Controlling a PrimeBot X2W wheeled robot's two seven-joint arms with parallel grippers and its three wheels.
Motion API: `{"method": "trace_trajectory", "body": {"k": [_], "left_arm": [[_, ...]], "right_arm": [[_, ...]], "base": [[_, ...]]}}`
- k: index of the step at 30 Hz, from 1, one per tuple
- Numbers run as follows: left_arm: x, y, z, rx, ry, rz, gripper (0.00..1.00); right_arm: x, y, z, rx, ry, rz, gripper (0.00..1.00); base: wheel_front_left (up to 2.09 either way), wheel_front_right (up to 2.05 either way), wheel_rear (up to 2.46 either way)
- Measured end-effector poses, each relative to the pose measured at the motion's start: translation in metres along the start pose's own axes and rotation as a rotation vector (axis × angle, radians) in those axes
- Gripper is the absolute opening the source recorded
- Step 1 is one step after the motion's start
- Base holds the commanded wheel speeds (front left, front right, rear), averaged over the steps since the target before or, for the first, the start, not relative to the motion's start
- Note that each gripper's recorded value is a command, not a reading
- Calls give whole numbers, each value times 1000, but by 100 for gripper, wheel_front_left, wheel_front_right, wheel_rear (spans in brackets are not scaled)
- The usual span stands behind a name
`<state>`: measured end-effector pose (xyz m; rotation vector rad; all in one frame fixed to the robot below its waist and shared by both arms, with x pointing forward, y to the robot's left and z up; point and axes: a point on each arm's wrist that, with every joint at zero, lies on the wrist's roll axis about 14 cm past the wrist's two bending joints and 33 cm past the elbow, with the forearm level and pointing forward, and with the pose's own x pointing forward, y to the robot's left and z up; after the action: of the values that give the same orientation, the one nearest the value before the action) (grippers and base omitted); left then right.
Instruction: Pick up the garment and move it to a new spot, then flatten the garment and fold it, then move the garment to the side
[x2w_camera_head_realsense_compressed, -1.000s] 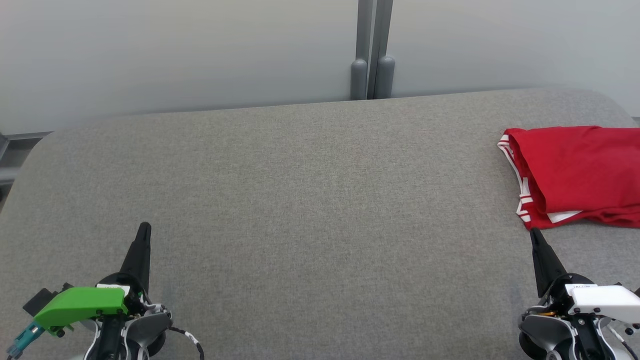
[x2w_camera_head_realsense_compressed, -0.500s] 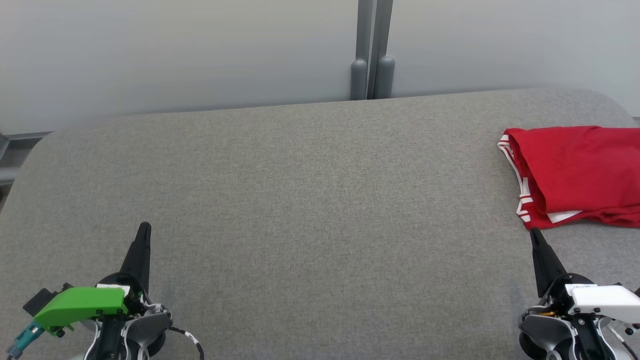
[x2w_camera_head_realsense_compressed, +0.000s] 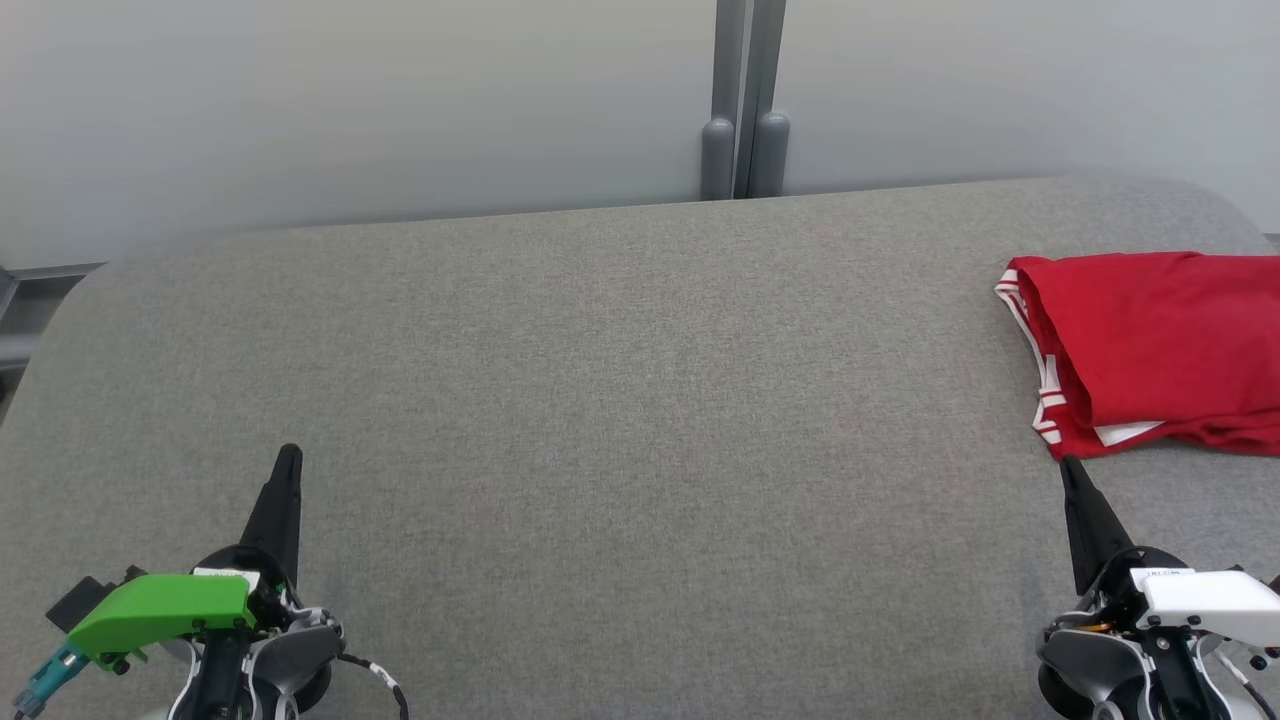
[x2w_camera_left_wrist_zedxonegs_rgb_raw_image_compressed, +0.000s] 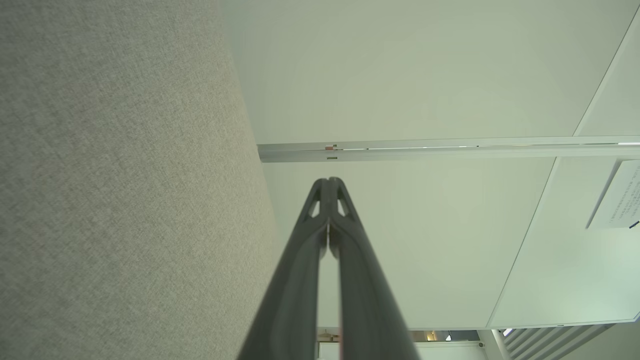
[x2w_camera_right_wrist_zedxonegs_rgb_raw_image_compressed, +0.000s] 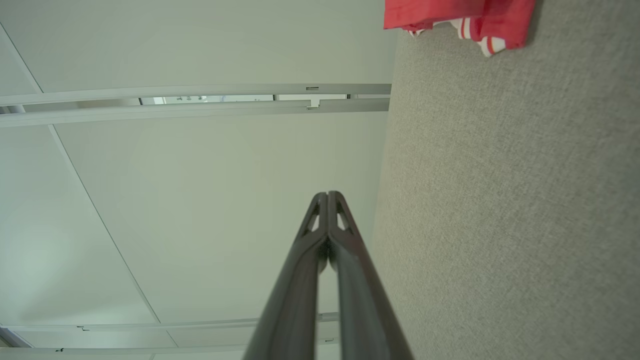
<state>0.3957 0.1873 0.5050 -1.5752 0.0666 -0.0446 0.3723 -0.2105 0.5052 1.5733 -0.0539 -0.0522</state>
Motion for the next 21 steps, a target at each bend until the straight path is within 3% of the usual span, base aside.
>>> {"method": "trace_trajectory", "body": {"k": [21], "left_arm": [[0, 0, 0, 0, 0, 0, 0]], "right_arm": [[0, 0, 0, 0, 0, 0, 0]], "base": [[0, 0, 0]]}}
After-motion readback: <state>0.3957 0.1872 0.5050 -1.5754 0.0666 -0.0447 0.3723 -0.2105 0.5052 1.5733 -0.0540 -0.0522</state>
